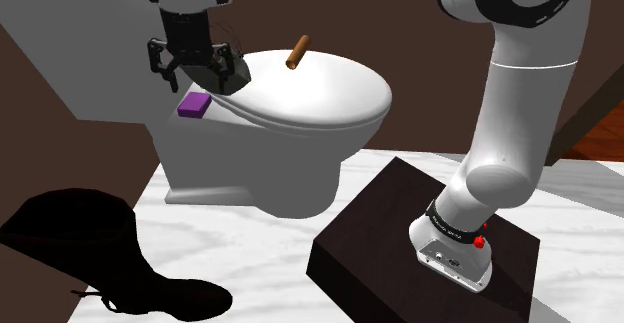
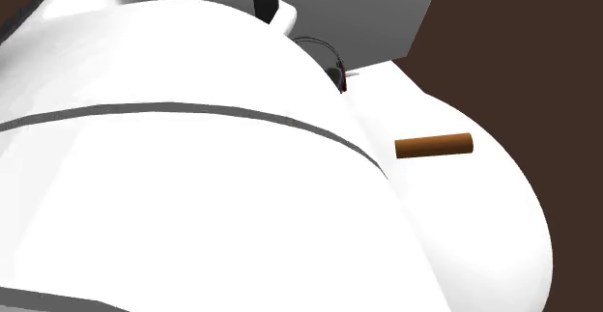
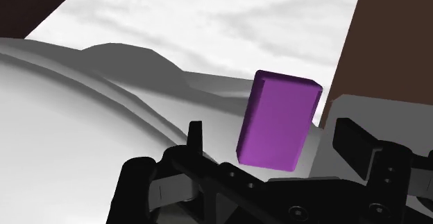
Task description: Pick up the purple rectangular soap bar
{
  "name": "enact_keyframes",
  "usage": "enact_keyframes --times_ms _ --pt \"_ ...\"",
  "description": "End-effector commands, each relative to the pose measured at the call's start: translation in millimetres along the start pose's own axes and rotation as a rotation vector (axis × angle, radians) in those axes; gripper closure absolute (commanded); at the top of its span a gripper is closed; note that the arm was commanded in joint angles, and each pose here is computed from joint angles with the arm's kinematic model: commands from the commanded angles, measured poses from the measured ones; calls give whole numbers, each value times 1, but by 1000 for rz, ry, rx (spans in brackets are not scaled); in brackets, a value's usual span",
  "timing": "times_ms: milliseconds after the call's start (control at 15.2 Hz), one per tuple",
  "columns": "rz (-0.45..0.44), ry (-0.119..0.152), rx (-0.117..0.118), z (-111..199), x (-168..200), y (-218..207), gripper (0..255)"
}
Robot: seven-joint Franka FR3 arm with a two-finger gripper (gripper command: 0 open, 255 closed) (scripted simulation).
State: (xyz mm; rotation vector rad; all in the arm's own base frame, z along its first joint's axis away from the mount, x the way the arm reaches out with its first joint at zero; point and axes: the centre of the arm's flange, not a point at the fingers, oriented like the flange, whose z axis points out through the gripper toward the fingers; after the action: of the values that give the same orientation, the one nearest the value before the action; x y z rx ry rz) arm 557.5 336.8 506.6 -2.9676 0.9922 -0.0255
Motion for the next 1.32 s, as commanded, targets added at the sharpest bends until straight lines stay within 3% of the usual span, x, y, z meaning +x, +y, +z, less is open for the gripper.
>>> enact_keyframes --times_ms 0,594,660,1254 --pt "33 -4 -5 6 7 -19 0" --pt "33 -4 -5 46 7 -18 0" --pt "33 -4 -4 46 3 -20 255" --pt "33 -4 -5 46 7 -18 255"
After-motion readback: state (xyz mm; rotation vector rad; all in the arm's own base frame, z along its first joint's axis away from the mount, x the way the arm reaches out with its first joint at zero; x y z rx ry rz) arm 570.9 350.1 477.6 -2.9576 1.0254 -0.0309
